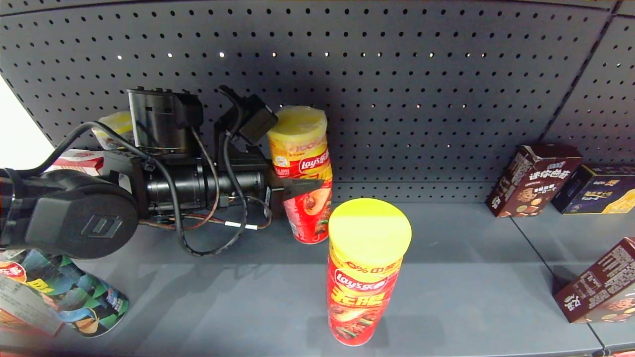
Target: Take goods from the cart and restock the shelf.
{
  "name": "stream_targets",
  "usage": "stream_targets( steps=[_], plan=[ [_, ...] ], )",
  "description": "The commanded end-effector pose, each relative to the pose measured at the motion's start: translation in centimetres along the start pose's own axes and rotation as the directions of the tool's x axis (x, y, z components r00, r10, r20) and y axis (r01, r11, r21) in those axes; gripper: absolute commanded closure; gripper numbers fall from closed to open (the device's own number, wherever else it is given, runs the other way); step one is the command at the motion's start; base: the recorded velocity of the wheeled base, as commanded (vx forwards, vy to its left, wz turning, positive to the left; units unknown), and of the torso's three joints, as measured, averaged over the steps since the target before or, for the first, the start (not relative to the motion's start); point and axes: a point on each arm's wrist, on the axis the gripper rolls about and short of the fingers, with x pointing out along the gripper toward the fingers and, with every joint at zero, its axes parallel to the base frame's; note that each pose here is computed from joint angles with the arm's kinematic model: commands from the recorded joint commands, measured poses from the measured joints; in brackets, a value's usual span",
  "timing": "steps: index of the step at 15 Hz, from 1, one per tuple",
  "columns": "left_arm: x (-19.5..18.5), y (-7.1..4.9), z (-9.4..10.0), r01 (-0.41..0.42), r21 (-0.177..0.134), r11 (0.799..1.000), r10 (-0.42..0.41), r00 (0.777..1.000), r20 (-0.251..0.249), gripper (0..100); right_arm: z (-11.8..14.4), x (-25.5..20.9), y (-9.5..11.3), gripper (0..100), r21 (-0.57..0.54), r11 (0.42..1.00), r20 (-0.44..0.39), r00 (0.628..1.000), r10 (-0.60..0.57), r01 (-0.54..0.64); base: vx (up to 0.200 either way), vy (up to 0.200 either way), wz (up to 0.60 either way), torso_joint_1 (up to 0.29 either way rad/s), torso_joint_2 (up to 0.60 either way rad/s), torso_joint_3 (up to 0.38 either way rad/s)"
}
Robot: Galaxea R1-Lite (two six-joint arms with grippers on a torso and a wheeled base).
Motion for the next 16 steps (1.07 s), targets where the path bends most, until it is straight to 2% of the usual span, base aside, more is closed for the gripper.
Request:
stream_targets(
  steps=[1, 6, 8, 9, 10, 13, 16],
  plan=[
    [-0.1, 0.0, 0.1, -0.001, 0.0, 1.0, 0.001, 1.0, 0.001, 100, 0.0, 0.0, 0.0, 0, 0.0, 1.0, -0.002, 1.0, 0.0, 0.0, 0.0, 0.0, 0.0, 0.0, 0.0, 0.0],
    [0.5, -0.4, 0.0, 0.021, -0.002, 1.0, -0.021, 1.0, 0.0, 100, 0.0, 0.0, 0.0, 0, 0.0, 1.0, -0.002, 1.0, 0.0, 0.0, 0.0, 0.0, 0.0, 0.0, 0.0, 0.0],
    [0.7, -0.4, 0.4, 0.028, 0.007, 1.0, -0.028, 1.0, 0.01, 100, 0.0, 0.0, 0.0, 0, 0.0, 1.0, -0.002, 1.0, 0.0, 0.0, 0.0, 0.0, 0.0, 0.0, 0.0, 0.0],
    [0.7, -0.1, 0.2, 0.032, 0.001, 0.999, -0.032, 0.999, 0.008, 100, 0.0, 0.0, 0.0, 0, 0.0, 1.0, -0.002, 1.0, 0.0, 0.0, 0.0, 0.0, 0.0, 0.0, 0.0, 0.0],
    [0.6, 0.9, -0.5, 0.018, -0.015, 1.0, -0.018, 1.0, -0.005, 100, 0.0, 0.0, 0.0, 0, 0.0, 1.0, -0.002, 1.0, 0.0, 0.0, 0.0, 0.0, 0.0, 0.0, 0.0, 0.0],
    [1.2, 2.4, 0.0, 0.003, -0.011, 1.0, -0.003, 1.0, 0.016, 100, 0.0, 0.0, 0.0, 0, 0.0, 1.0, -0.002, 1.0, 0.0, 0.0, 0.0, 0.0, 0.0, 0.0, 0.0, 0.0],
    [1.9, 2.7, 0.2, 0.029, -0.026, 0.999, -0.03, 1.0, -0.003, 100, 0.0, 0.0, 0.0, 0, 0.0, 1.0, -0.002, 1.0, 0.0, 0.0, 0.0, 0.0, 0.0, 0.0, 0.0, 0.0]
  ],
)
